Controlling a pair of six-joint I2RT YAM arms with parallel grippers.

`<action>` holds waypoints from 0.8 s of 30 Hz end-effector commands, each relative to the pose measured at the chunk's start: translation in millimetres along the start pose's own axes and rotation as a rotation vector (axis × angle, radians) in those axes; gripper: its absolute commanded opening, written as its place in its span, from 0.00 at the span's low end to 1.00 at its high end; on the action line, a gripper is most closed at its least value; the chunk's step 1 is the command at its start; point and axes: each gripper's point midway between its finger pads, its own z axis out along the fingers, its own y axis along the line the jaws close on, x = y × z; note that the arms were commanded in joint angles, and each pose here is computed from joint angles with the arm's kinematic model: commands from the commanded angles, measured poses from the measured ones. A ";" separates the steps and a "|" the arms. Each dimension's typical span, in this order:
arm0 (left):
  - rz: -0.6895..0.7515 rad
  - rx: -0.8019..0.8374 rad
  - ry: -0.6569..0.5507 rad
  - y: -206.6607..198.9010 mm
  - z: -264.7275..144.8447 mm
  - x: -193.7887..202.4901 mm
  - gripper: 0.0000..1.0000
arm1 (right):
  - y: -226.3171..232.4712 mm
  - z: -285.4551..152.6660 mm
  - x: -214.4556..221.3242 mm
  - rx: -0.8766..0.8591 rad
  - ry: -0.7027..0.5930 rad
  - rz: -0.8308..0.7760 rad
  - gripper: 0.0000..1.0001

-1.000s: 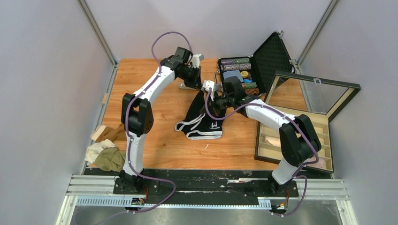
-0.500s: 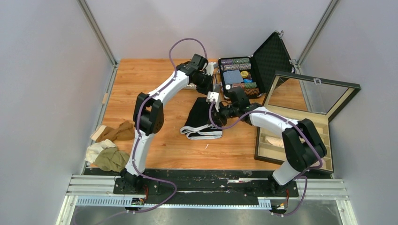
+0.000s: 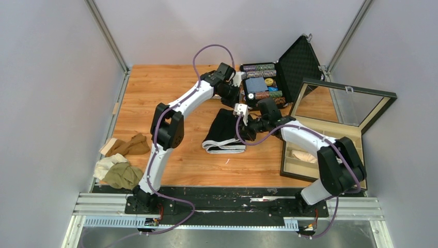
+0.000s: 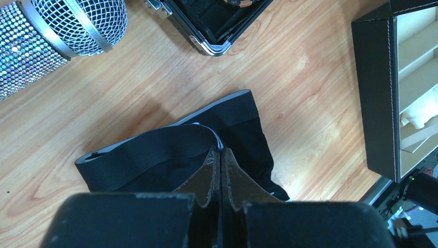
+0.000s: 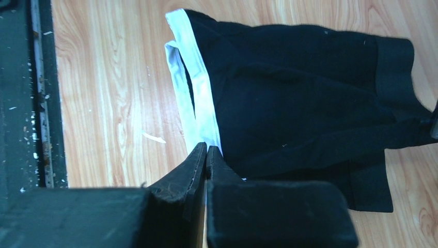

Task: Roll the underwear
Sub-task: Fold the underwear at the center of the board.

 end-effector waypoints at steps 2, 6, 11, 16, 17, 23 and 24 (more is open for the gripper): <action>0.067 0.019 -0.088 -16.5 -20.4 -29.2 0.00 | 19.3 -16.2 -26.8 -0.052 -0.067 -0.019 0.00; 0.069 0.029 -0.072 -18.6 -17.3 -24.4 0.00 | 20.5 -11.7 -5.9 -0.047 -0.018 0.014 0.00; 0.062 0.016 -0.042 -12.1 -1.7 -14.6 0.00 | 19.0 -6.8 24.0 -0.030 0.046 0.024 0.00; 0.069 -0.001 -0.053 -7.2 10.3 -17.7 0.00 | 12.7 -2.6 38.4 -0.011 0.095 0.077 0.00; 0.073 -0.008 -0.055 -6.1 13.7 -18.5 0.00 | 10.3 -2.1 39.2 -0.003 0.100 0.082 0.00; 0.099 -0.039 -0.056 -0.6 28.4 -20.4 0.00 | 7.5 -1.3 55.9 -0.004 0.180 0.114 0.12; 0.101 -0.041 -0.053 0.5 30.1 -19.4 0.04 | 9.3 -1.8 57.6 -0.012 0.189 0.118 0.17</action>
